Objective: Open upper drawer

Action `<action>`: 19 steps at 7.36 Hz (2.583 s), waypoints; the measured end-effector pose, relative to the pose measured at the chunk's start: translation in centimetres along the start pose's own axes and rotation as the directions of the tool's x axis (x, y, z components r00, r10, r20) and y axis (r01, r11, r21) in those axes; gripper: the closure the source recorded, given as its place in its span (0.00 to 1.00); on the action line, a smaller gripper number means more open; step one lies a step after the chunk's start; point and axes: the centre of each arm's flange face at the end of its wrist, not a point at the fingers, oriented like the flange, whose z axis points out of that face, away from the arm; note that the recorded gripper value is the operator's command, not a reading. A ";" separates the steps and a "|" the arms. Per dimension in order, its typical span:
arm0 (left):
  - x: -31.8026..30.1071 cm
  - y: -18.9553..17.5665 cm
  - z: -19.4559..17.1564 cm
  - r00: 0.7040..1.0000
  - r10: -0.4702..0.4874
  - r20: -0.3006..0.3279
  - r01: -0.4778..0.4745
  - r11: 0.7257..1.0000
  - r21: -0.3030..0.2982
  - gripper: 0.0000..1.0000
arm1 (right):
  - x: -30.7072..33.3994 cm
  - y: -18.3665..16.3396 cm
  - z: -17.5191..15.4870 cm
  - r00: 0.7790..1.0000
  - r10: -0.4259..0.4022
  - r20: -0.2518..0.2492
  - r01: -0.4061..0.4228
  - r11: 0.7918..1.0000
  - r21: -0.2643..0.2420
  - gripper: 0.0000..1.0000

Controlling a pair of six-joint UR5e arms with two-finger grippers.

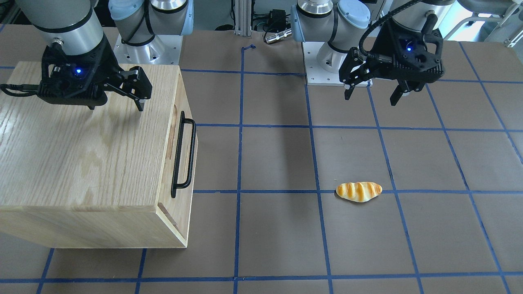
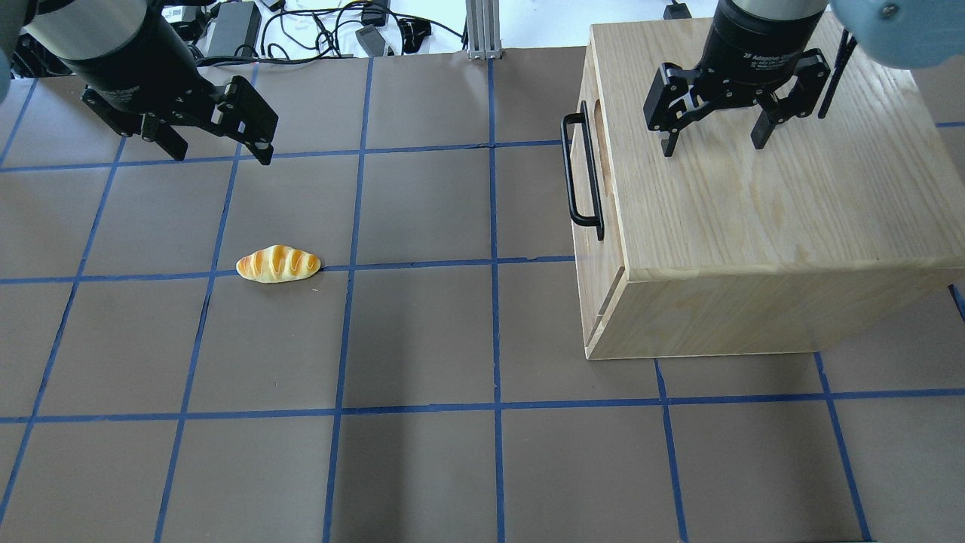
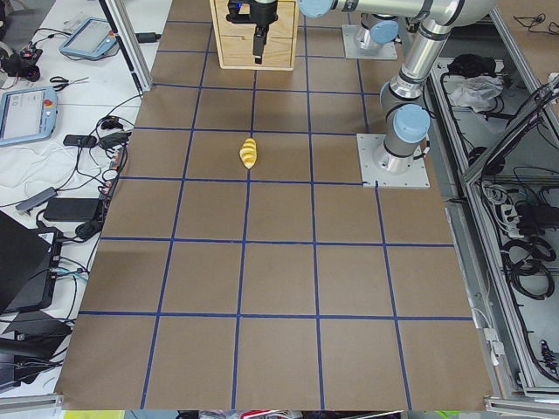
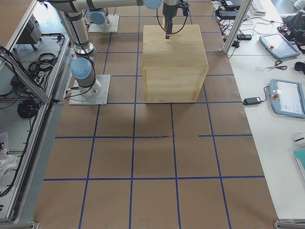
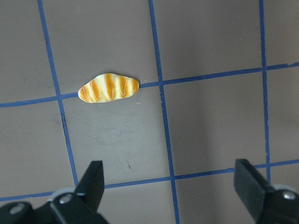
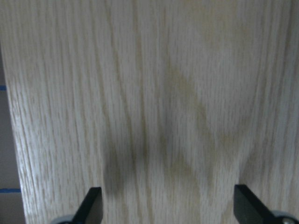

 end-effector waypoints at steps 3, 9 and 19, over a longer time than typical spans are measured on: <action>0.0 0.1 -0.1 1.000 -0.001 0.002 0.001 1.000 0.001 0.00 | 0.0 0.0 0.0 1.000 -0.002 0.000 0.002 1.000 0.000 0.00; 0.9 -0.3 0.2 0.995 -0.101 -0.014 0.101 0.995 -0.001 0.00 | 0.0 0.0 0.0 1.000 -0.001 0.000 0.001 1.000 0.000 0.00; 17.6 -5.2 7.8 0.801 -0.547 -0.245 0.548 0.834 -0.068 0.00 | 0.0 0.0 0.0 1.000 -0.001 0.000 0.001 1.000 0.000 0.00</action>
